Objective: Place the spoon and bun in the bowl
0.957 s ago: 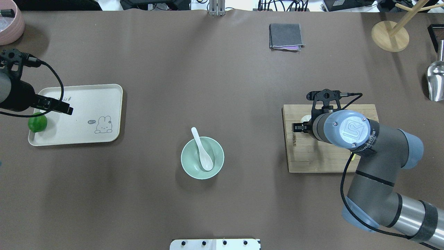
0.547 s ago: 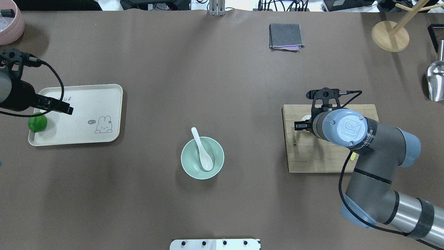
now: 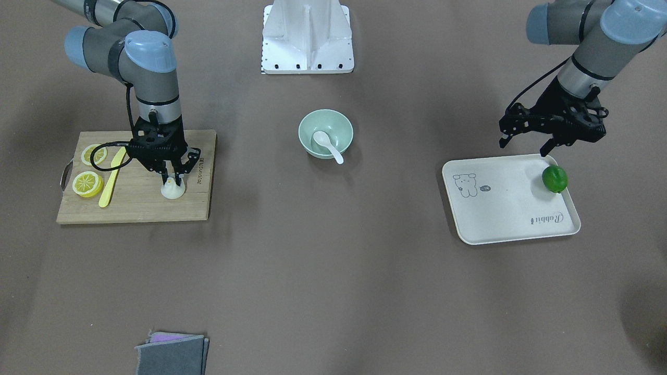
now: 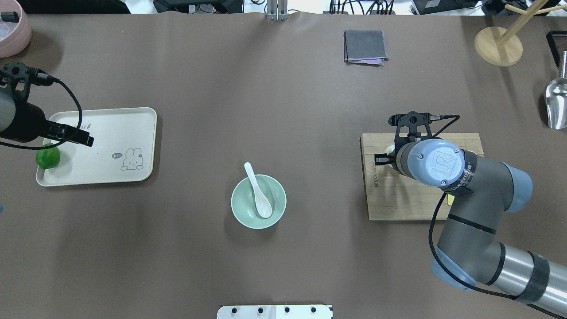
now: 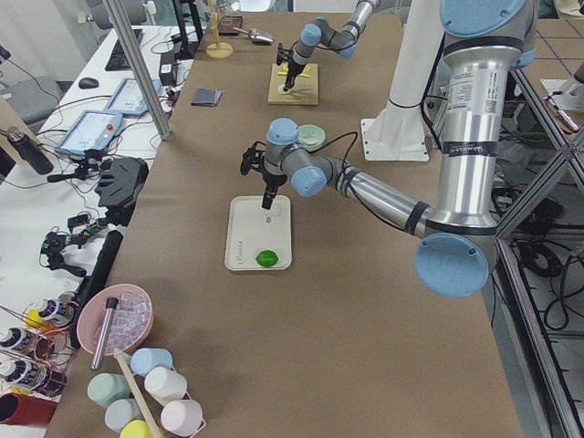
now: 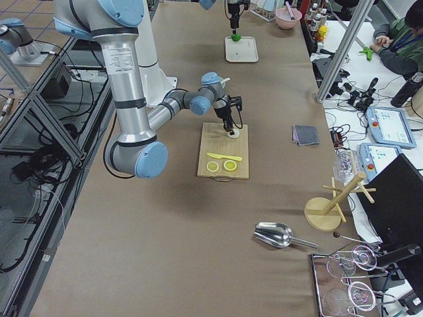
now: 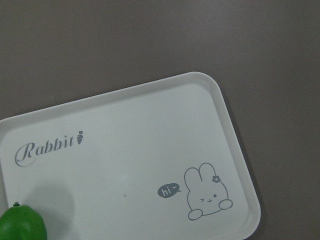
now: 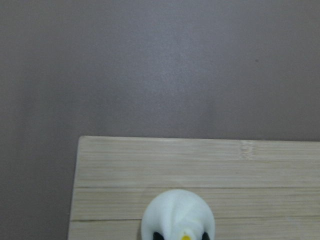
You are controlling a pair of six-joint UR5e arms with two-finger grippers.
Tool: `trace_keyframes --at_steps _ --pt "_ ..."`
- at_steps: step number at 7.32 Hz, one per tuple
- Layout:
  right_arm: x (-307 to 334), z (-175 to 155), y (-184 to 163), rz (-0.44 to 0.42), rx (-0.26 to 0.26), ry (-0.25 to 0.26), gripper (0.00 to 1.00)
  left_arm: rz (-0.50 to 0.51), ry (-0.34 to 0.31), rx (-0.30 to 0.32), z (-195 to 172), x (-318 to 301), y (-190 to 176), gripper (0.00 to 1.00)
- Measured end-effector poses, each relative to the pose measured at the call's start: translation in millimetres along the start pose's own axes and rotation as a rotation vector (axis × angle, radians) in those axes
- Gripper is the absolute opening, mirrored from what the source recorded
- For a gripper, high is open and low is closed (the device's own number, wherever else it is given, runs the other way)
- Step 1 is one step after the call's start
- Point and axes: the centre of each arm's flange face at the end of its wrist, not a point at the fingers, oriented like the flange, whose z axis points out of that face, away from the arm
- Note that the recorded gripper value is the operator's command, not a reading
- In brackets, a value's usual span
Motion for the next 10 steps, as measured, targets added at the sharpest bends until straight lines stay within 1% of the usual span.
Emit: trace_keyframes --at_steps 2,3,5,6,7,8,10 --pt "-32.4 -19.3 -12.8 0.025 0.004 -0.029 0.0 -0.002 0.001 0.001 0.6 0.6 -0.7 0.98" --pt "-59.5 -33.2 -17.4 0.062 -0.003 -0.036 0.0 -0.003 0.002 0.0 1.7 1.1 -1.3 0.98" --pt "-131.7 -69.7 -8.5 0.142 -0.038 -0.061 0.0 -0.005 0.003 -0.001 2.7 2.4 -2.0 0.98" --pt "-169.9 -92.9 2.9 0.168 -0.055 -0.086 0.0 -0.005 0.004 -0.002 3.1 2.6 -2.0 0.98" --pt "-202.8 -114.2 20.6 0.167 -0.062 -0.117 0.0 -0.005 0.004 -0.002 3.3 2.8 -2.0 0.98" --pt "-227.3 -129.4 41.7 0.149 -0.059 -0.144 0.0 -0.005 0.004 -0.002 3.5 2.9 -2.0 0.98" --pt "-254.9 -142.1 69.8 0.113 -0.059 -0.169 0.0 -0.006 0.004 -0.003 3.9 2.6 -1.9 0.98"
